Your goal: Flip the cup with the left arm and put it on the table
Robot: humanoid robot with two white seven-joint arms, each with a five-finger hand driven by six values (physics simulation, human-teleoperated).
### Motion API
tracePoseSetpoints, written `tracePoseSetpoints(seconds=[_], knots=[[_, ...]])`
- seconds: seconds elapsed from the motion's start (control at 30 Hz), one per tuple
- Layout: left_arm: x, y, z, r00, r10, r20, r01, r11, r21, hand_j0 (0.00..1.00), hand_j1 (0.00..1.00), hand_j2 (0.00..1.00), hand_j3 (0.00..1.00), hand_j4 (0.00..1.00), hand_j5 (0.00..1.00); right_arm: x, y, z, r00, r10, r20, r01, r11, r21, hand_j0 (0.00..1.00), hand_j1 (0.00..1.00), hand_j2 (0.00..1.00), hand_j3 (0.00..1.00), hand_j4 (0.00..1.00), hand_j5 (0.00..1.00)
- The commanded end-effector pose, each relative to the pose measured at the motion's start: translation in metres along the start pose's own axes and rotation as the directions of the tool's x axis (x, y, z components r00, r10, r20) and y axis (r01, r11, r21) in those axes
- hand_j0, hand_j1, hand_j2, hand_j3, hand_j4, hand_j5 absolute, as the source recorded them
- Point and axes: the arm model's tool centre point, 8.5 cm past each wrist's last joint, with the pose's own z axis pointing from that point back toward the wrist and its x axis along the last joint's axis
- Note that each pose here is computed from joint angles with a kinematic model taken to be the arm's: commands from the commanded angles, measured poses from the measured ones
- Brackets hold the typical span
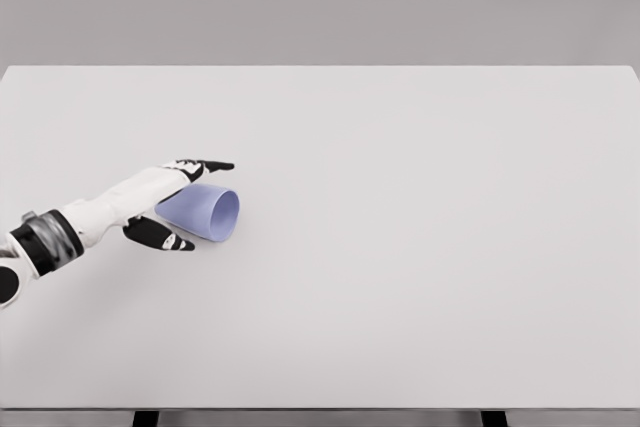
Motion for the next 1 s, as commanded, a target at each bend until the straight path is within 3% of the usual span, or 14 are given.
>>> tracePoseSetpoints(seconds=[0.0,0.37,0.97], knots=[[0.000,-0.003,0.000,1.000,0.003,-0.001,-0.003,1.000,-0.010,1.00,1.00,1.00,1.00,1.00,1.00,0.000,0.000,0.000,1.000,0.000,0.000,0.000,1.000,0.000,1.00,1.00,1.00,1.00,1.00,1.00],[0.001,-0.002,-0.004,1.000,-0.003,-0.012,0.003,0.999,-0.037,1.00,1.00,1.00,1.00,1.00,1.00,0.000,0.000,0.000,1.000,0.000,0.000,0.000,1.000,0.000,1.00,1.00,1.00,1.00,1.00,1.00],[-0.004,0.000,-0.014,0.999,0.002,-0.050,-0.003,1.000,-0.018,1.00,1.00,1.00,1.00,1.00,1.00,0.000,0.000,0.000,1.000,0.000,0.000,0.000,1.000,0.000,1.00,1.00,1.00,1.00,1.00,1.00]])
